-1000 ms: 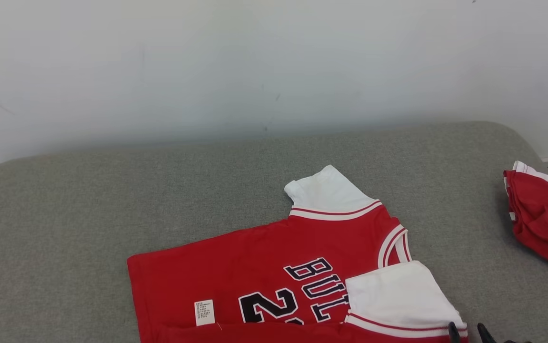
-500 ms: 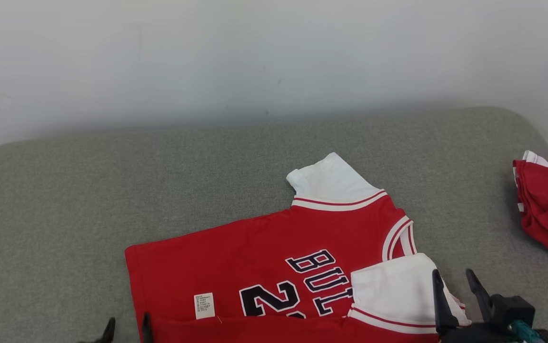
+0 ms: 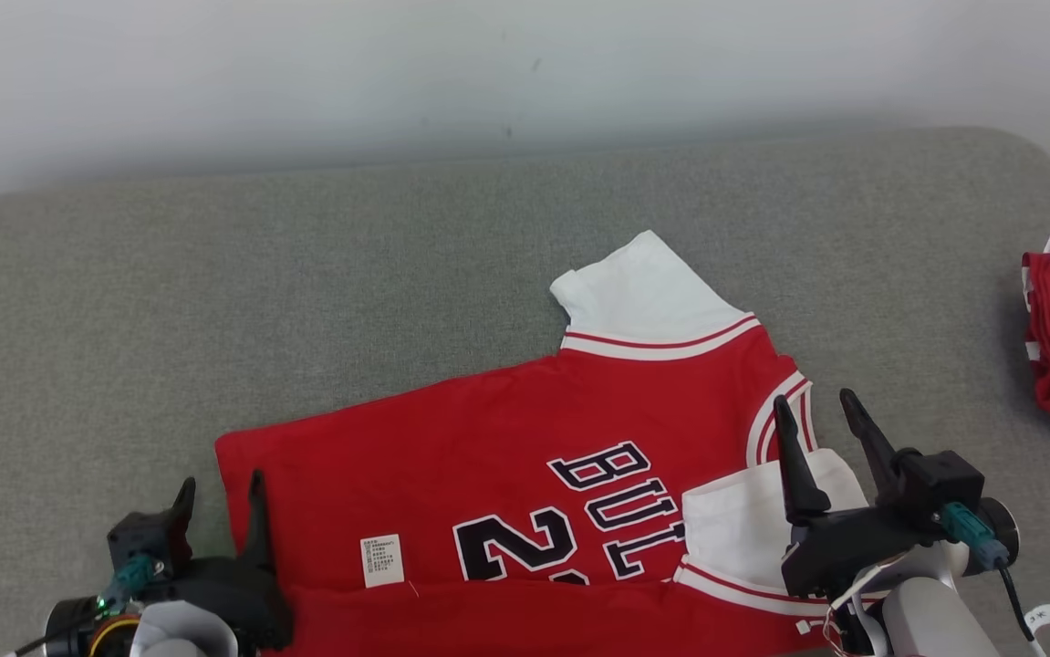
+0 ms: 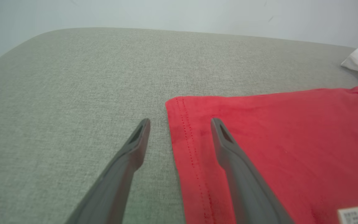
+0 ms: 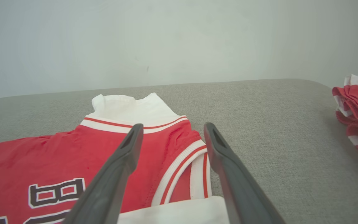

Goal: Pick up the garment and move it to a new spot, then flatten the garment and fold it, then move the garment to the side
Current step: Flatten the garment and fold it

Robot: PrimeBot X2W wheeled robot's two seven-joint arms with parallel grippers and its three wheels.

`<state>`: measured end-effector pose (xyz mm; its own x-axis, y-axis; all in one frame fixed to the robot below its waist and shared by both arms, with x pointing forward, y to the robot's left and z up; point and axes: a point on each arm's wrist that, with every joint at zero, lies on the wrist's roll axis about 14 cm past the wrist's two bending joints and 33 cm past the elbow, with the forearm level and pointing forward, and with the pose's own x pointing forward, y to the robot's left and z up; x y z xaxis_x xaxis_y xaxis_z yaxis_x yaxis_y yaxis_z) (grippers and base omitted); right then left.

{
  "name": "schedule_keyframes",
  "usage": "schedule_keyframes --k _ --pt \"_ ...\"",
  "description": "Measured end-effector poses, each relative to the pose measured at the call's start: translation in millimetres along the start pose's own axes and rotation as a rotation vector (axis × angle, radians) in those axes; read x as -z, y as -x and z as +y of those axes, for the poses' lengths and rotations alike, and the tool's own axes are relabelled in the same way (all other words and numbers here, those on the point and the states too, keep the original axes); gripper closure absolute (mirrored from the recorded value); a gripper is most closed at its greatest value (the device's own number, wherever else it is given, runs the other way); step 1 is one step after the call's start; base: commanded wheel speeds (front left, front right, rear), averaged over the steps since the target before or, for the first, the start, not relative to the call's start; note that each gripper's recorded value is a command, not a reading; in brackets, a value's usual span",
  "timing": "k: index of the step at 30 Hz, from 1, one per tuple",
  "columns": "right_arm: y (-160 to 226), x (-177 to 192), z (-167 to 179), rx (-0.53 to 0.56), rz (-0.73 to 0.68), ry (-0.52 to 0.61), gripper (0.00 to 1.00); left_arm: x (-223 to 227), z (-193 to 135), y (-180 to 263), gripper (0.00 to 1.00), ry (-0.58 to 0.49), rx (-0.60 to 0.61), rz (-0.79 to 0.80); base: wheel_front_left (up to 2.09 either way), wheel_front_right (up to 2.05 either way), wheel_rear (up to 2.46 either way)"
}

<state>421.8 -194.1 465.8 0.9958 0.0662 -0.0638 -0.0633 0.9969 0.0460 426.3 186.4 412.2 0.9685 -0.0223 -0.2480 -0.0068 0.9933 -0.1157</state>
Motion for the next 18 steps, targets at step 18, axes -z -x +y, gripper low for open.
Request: schedule_keyframes --k 18 --pt "-53 -17 27 -0.151 0.008 0.105 0.0 9 8 -36 0.0 -0.019 -0.024 0.111 0.0 0.0 0.0"
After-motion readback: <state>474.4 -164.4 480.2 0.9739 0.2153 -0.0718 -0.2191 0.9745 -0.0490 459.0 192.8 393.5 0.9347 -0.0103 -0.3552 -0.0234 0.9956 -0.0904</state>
